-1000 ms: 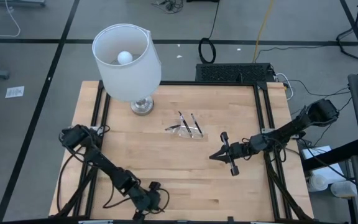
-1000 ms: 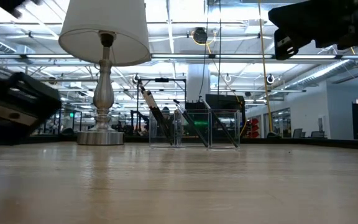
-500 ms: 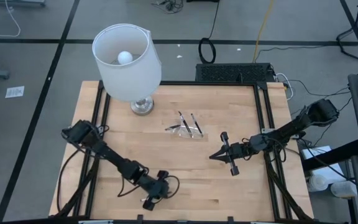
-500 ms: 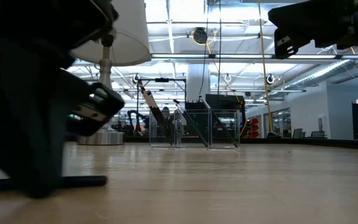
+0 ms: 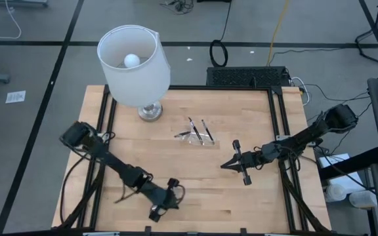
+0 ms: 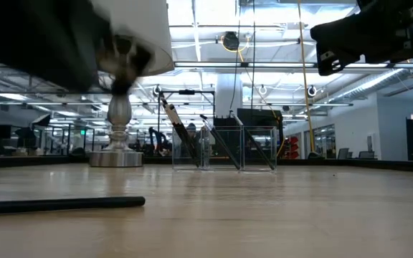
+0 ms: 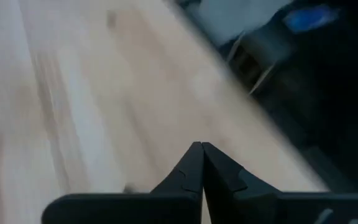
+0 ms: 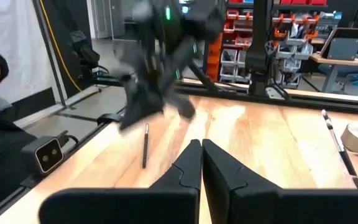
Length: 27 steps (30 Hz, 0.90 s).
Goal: Sort items
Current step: Put the eyeshadow brush into the transparent organizer
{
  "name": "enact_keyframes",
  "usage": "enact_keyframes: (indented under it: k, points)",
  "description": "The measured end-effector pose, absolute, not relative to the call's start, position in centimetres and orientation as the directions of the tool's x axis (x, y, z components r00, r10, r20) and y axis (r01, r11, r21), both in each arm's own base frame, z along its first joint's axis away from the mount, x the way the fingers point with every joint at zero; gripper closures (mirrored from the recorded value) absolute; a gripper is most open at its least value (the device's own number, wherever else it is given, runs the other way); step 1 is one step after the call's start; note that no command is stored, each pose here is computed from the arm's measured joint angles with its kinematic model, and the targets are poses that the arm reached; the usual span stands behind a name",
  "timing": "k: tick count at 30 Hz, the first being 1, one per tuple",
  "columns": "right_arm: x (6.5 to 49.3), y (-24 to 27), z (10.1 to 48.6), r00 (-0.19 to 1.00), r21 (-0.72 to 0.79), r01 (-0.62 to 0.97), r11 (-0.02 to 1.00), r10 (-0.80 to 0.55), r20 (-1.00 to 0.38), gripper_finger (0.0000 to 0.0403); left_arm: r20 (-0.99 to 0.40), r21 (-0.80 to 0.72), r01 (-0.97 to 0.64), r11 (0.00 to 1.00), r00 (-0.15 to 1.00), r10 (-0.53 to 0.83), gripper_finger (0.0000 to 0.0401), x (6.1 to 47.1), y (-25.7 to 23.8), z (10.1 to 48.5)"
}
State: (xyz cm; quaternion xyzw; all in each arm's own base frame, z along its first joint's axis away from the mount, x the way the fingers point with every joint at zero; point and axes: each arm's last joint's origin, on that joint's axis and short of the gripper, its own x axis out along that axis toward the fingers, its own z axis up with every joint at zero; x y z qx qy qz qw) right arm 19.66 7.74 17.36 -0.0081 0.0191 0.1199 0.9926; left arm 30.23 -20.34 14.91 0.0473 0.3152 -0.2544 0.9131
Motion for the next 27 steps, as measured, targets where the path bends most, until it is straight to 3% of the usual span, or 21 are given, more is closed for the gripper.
enact_keyframes:
  k: [4, 7, 11, 14, 23, 27]
  points:
    - [19.6, 7.8, 17.3, 0.969, -0.011, -0.244, 0.97, 0.243, -0.041, 0.0403, -0.551, -0.006, 0.56, 0.829, 0.69, -0.47, 0.039, 28.0, -21.0, 19.0]
    - [19.6, 8.0, 17.4, 0.967, -0.012, -0.253, 0.967, 0.252, -0.04, 0.0403, -0.521, 0.132, 0.577, 0.806, 0.732, -0.438, 0.0397, 25.1, -21.8, 22.0]
    - [19.5, 8.1, 17.4, 0.965, -0.019, -0.26, 0.965, 0.259, -0.032, 0.0403, -0.429, 0.331, 0.464, 0.822, 0.849, -0.307, 0.0396, 21.2, -21.5, 25.1]
    - [19.5, 8.1, 17.4, 0.965, -0.018, -0.26, 0.966, 0.259, -0.036, 0.0403, -0.358, 0.363, 0.371, 0.855, 0.902, -0.239, 0.0398, 18.7, -19.5, 26.1]
    - [20.0, 8.8, 17.9, 0.953, -0.023, -0.297, 0.954, 0.295, -0.066, 0.0403, 0.016, 0.134, 0.283, 0.95, 0.958, -0.287, 0.0399, 13.4, -13.5, 20.9]
    - [22.4, 10.0, 19.8, 0.943, 0.022, -0.26, 0.965, 0.259, -0.211, 0.0403, 0.041, 0.106, 0.263, 0.959, 0.962, -0.268, 0.0399, 12.5, -12.0, 17.9]
